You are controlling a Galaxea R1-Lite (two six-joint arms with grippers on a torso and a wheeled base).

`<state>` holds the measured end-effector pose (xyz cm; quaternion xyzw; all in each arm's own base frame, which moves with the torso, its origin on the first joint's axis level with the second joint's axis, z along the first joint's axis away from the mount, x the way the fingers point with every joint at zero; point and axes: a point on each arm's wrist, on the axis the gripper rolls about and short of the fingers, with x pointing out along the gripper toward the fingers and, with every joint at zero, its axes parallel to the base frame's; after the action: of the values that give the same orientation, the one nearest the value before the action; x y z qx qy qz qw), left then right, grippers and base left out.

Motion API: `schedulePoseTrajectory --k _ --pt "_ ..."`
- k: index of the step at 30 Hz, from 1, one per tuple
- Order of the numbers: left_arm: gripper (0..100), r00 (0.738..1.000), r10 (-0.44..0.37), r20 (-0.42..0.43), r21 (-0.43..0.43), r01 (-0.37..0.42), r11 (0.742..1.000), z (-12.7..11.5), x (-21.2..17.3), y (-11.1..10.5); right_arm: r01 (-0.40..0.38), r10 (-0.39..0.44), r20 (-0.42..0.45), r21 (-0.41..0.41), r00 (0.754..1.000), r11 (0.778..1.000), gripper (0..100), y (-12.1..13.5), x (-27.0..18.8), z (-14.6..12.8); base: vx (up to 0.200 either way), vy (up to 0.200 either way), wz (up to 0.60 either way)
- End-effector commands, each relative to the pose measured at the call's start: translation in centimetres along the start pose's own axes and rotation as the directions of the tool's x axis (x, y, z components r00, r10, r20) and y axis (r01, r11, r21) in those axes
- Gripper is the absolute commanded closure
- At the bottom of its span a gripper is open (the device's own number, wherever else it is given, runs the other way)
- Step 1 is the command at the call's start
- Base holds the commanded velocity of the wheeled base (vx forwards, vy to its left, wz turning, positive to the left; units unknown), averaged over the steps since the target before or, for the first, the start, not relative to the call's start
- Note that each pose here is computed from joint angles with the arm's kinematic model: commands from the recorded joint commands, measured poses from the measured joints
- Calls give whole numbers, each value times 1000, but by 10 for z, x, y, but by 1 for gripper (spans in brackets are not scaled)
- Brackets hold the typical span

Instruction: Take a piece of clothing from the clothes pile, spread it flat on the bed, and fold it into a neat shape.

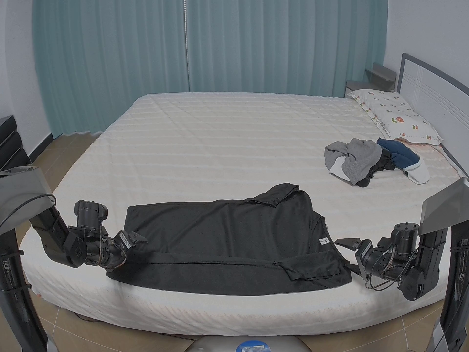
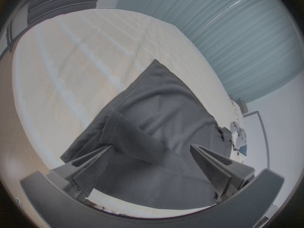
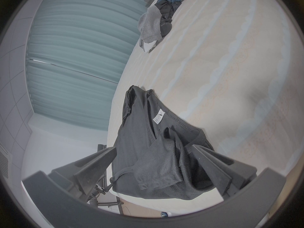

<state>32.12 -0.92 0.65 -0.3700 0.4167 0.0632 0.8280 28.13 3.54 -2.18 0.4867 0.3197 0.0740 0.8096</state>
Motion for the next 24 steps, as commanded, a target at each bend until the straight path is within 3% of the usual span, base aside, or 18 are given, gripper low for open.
schedulePoseTrajectory --k 1,5,12,24 --pt "0 1000 23 -13 17 -23 1000 -4 15 1 -3 3 -7 -12 1000 1000 0 0 2 -3 0 0 0" --pt "0 1000 0 23 5 0 1000 8 21 -6 2 -2 -10 -13 1000 1000 0 -1 3 -4 0 0 0" --pt "0 992 -47 114 -151 64 986 37 24 -11 5 -6 -13 -23 1000 1000 0 -2 3 -5 0 0 0" --pt "0 968 -44 249 -171 89 981 51 41 0 12 -12 -16 -35 1000 999 0 -4 3 -6 0 0 0"
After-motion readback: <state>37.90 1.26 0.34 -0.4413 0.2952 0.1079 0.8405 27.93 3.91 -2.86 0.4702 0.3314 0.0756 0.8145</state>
